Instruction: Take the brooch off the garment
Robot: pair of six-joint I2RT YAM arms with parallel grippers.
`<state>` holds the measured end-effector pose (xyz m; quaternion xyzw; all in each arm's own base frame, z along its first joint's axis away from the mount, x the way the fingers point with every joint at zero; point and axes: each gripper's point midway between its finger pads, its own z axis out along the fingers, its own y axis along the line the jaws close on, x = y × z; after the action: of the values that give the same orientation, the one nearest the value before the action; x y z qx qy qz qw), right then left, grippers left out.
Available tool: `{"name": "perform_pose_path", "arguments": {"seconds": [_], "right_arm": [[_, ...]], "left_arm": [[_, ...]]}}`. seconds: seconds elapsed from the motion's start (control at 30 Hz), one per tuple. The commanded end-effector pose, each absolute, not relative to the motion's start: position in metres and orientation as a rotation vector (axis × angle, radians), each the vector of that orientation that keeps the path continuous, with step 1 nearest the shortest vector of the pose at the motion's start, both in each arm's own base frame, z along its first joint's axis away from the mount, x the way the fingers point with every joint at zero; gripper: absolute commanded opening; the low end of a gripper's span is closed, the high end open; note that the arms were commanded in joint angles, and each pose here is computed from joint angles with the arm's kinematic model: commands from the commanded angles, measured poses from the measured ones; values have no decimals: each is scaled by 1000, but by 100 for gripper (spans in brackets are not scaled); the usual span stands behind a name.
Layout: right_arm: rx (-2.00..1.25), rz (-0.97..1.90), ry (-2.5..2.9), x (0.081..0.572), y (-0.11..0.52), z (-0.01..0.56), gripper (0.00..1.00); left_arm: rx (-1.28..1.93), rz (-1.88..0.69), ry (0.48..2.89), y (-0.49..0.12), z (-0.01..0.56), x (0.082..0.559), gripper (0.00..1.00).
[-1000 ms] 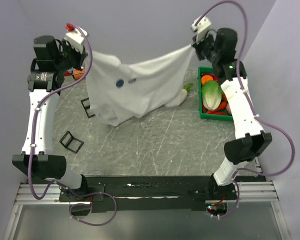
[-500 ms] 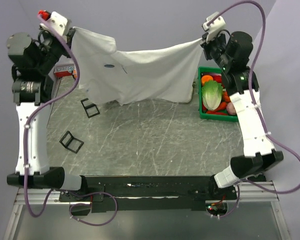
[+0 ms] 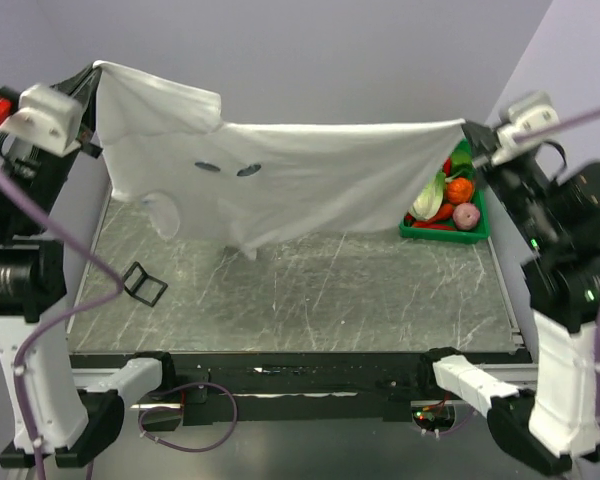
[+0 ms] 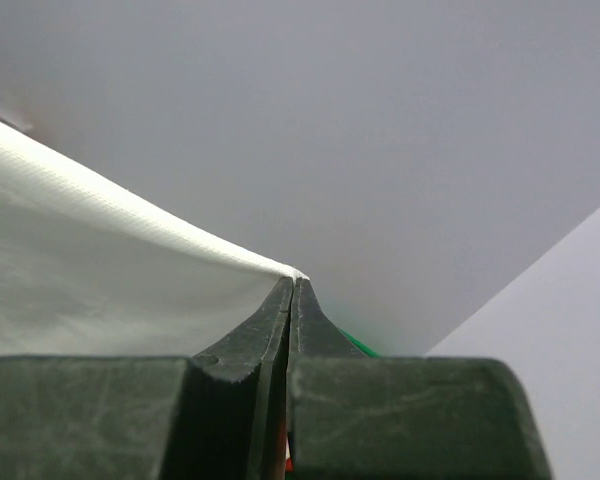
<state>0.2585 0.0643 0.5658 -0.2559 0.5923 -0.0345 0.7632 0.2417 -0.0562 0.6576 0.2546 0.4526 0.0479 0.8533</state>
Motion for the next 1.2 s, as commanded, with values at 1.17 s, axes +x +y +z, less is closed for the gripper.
{"name": "perform_pose_path", "arguments": {"seconds": [1.17], "right_arm": [[-666, -116, 2182, 467, 83, 148, 0]], "left_arm": [[463, -463, 2078, -120, 163, 504, 1]]}}
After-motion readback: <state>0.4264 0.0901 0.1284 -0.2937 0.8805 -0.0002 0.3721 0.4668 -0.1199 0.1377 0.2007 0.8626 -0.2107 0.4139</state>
